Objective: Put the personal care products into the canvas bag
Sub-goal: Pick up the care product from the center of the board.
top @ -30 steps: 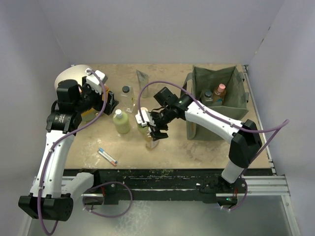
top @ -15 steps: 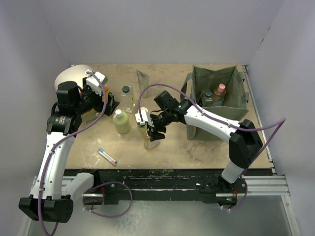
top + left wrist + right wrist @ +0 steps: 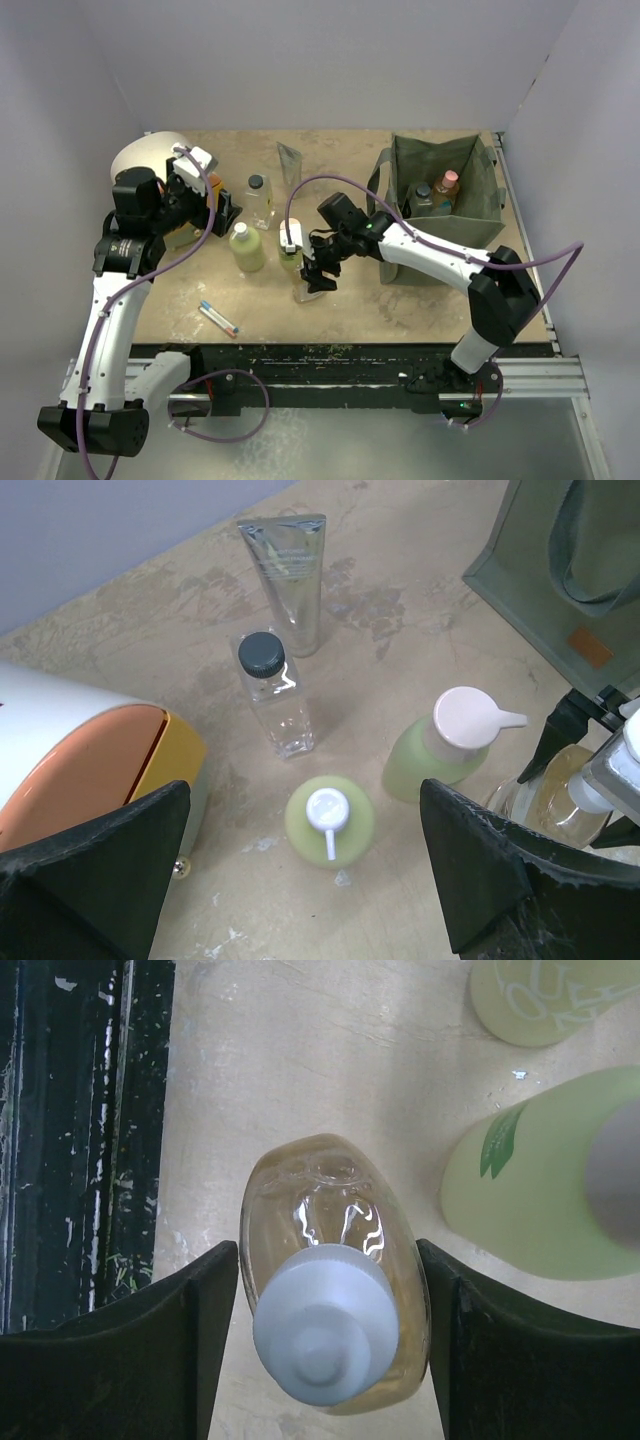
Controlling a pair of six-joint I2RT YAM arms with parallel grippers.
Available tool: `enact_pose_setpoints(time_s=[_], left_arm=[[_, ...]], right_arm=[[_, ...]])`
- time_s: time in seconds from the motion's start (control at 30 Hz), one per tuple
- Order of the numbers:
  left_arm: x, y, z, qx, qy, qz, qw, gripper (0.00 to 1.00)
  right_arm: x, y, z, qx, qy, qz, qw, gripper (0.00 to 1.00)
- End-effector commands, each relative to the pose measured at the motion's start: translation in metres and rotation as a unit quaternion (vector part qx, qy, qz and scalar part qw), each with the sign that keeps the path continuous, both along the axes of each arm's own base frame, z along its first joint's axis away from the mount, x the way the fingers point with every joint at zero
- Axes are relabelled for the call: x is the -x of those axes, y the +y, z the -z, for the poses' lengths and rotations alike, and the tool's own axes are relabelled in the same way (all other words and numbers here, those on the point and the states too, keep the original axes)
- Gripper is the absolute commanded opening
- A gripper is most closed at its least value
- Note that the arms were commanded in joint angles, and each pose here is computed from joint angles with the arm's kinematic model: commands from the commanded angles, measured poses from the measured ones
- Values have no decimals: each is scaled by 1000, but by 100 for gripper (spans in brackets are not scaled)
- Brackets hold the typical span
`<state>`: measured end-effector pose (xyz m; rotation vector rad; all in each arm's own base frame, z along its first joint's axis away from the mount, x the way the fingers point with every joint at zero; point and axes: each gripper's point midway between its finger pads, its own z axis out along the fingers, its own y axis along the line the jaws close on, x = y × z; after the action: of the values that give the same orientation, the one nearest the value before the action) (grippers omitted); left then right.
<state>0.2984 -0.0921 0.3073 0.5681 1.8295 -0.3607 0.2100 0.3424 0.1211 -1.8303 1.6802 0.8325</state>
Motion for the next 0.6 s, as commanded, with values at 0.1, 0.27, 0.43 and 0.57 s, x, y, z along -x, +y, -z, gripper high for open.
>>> enact_pose_setpoints(time_s=[0.1,0.27,0.43,0.57], left_arm=[[0,-1,-11,10,-24,3,1000,99],[0,-2,-11,11,-23,5,1000,99],[2,-2,-11,12,-24,6,1000,99],[3,-2,-12,12,-26,6,1000,99]], right_arm=[[11,1,-13,-26,8,-15,1000,72],[10,3,-21,-48,-3,-16,999,72],[8,5,-30,-65,-12,-19,998,68],[8,6,-30,-65,-13,-19,998,67]])
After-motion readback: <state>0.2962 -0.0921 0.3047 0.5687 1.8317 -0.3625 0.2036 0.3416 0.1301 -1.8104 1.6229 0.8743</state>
